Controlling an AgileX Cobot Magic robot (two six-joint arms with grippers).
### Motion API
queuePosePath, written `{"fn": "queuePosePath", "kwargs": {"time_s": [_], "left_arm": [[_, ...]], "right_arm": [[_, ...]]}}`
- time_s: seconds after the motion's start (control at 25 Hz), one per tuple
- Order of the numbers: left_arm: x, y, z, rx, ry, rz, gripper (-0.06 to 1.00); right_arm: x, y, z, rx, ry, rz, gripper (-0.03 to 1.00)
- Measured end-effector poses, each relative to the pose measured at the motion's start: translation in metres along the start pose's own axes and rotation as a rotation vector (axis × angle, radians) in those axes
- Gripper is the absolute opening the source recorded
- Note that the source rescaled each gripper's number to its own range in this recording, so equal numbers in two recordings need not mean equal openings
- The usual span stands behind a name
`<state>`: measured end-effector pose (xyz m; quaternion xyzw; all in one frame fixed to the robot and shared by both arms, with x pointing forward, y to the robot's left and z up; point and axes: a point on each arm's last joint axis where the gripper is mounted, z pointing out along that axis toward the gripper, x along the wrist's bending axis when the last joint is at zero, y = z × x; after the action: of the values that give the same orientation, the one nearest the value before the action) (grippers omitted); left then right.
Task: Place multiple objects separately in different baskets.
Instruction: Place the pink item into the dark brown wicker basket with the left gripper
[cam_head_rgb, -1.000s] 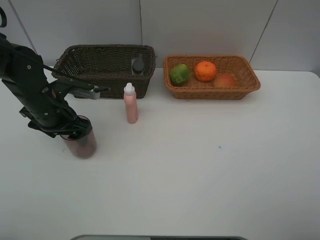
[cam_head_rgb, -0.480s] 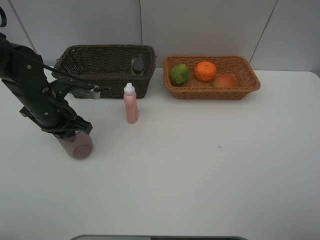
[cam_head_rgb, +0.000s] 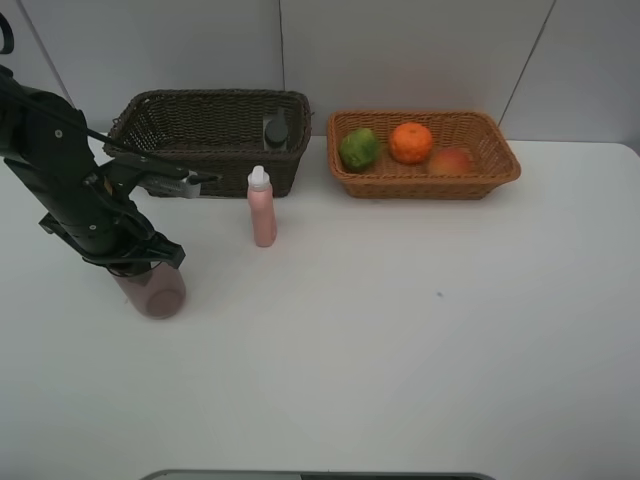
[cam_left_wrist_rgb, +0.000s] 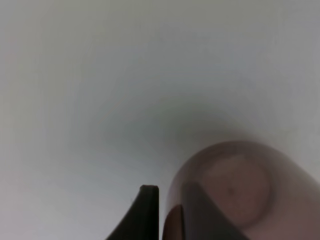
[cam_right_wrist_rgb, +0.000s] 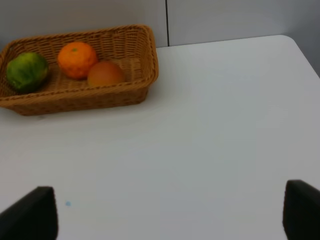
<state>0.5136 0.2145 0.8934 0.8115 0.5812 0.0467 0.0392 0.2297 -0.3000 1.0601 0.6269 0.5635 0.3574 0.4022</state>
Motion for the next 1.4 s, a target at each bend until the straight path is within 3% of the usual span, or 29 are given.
{"fn": "queuePosePath", "kwargs": {"time_s": [0.32, 0.8, 1.08, 1.2, 1.4], "left_arm": [[0.0, -0.002, -0.007, 0.009, 0.002, 0.0, 0.01], [0.007, 0.032, -0.086, -0.103, 0.043, -0.069, 0.01], [0.018, 0.072, -0.142, -0.273, 0.064, -0.14, 0.01], [0.03, 0.087, -0.158, -0.338, 0.104, -0.167, 0.01], [0.046, 0.113, -0.152, -0.39, 0.238, -0.175, 0.01]], "right_arm": [[0.0, 0.0, 0.0, 0.0, 0.0, 0.0, 1.0], [0.0, 0.0, 0.0, 0.0, 0.0, 0.0, 1.0], [0.0, 0.0, 0.0, 0.0, 0.0, 0.0, 1.0], [0.0, 0.0, 0.0, 0.0, 0.0, 0.0, 1.0], [0.0, 0.0, 0.0, 0.0, 0.0, 0.0, 1.0]]}}
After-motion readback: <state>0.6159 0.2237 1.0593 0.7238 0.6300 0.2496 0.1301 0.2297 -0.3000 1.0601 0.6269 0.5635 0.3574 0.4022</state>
